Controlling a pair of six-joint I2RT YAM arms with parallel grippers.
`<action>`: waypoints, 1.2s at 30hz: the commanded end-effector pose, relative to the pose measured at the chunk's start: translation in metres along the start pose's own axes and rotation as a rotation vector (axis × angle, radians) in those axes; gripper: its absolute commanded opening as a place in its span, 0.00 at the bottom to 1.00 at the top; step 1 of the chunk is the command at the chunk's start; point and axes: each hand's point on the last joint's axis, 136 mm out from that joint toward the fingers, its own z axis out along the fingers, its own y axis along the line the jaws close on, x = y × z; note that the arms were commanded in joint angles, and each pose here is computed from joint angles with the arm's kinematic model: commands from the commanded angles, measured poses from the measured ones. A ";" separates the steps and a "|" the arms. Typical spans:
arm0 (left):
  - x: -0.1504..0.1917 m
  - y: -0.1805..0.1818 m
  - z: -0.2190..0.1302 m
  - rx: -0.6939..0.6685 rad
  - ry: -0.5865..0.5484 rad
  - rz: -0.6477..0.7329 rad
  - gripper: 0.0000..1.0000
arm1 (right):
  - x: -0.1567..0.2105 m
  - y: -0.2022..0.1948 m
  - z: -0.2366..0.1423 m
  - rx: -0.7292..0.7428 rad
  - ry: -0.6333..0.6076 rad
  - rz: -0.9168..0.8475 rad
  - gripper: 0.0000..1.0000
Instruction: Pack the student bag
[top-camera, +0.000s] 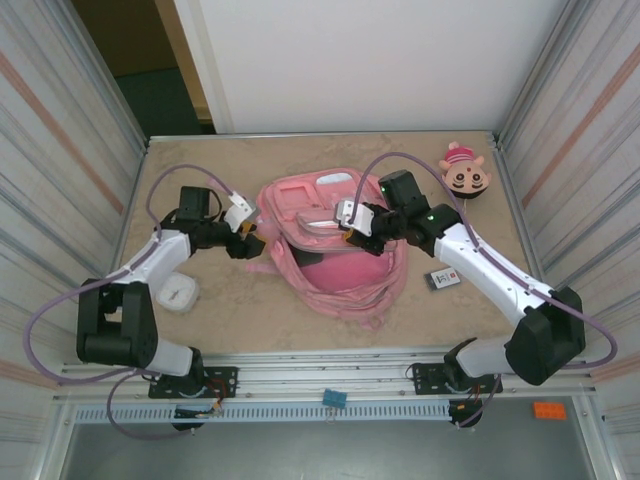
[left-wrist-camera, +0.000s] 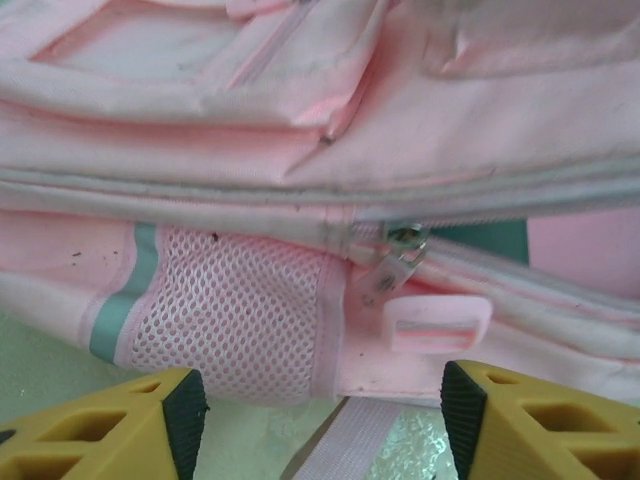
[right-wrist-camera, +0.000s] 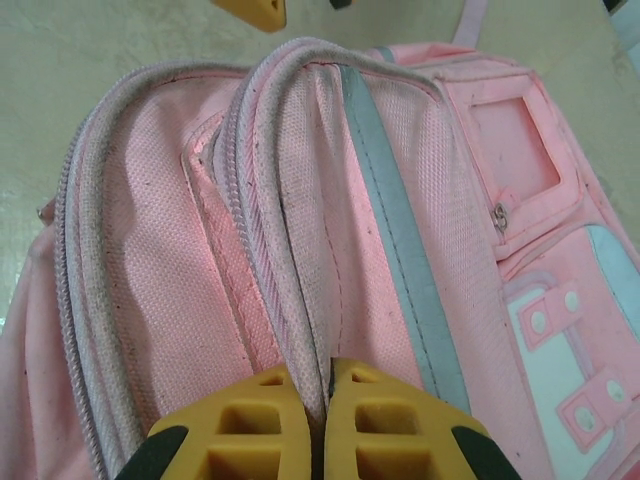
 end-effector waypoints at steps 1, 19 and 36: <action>-0.004 0.010 0.006 -0.023 0.019 0.095 0.68 | -0.022 0.009 -0.020 -0.040 -0.105 -0.076 0.00; -0.017 -0.031 0.045 0.219 0.055 0.142 0.77 | -0.018 0.009 -0.018 -0.082 -0.117 -0.049 0.00; -0.016 -0.057 0.049 0.251 0.128 0.015 0.04 | -0.012 0.003 -0.014 -0.054 -0.085 -0.004 0.00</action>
